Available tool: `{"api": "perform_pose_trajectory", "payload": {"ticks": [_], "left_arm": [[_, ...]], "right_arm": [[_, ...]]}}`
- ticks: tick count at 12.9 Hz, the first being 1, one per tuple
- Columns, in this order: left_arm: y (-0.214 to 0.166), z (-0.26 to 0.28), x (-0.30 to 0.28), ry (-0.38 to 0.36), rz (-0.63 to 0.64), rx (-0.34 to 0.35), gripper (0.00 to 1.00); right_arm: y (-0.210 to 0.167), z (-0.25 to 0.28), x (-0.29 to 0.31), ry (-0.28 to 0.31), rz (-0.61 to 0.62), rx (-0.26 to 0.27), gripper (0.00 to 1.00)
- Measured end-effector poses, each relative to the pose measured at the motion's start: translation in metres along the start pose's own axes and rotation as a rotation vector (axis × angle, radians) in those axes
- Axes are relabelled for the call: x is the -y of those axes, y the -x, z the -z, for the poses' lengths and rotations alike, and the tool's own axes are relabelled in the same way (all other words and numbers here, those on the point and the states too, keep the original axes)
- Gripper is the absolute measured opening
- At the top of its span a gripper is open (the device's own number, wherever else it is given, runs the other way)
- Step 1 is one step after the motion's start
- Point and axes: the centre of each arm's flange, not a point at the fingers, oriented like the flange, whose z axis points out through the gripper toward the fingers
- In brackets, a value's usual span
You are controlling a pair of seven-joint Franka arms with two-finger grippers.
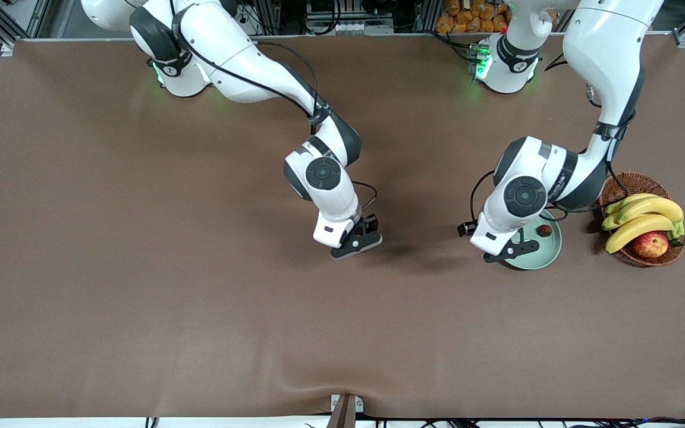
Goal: Collect all strawberries into plate
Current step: 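Set the third strawberry mid-table with the right gripper while the left approaches, then grasp the third strawberry with the left gripper while the right gripper retracts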
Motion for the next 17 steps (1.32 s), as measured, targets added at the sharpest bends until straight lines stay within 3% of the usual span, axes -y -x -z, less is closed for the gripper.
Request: {"api": "perform_pose_trajectory", "payload": {"ticks": [3,7,10,12,17], "left_arm": [[0.013,0.005,-0.027,0.003,0.043,-0.012,1.0],[0.045,0.017,-0.116,0.042,0.148,-0.048,1.0],[0.058,0.023,-0.18,0.098,0.197,-0.067,1.0],[0.069,0.025,-0.222,0.137,0.193,-0.077,1.0],[0.086,0.002,-0.283,0.233,0.172,-0.099,0.84]], "right_arm": [[-0.028,0.048,-0.028,0.015,-0.047,-0.006,0.99],[-0.065,0.14,-0.109,0.06,-0.152,0.009,1.0],[-0.071,0.197,-0.157,0.105,-0.173,0.047,1.0],[-0.069,0.233,-0.198,0.113,-0.156,0.071,1.0],[-0.024,0.36,-0.345,0.102,-0.198,0.134,1.0]]}}
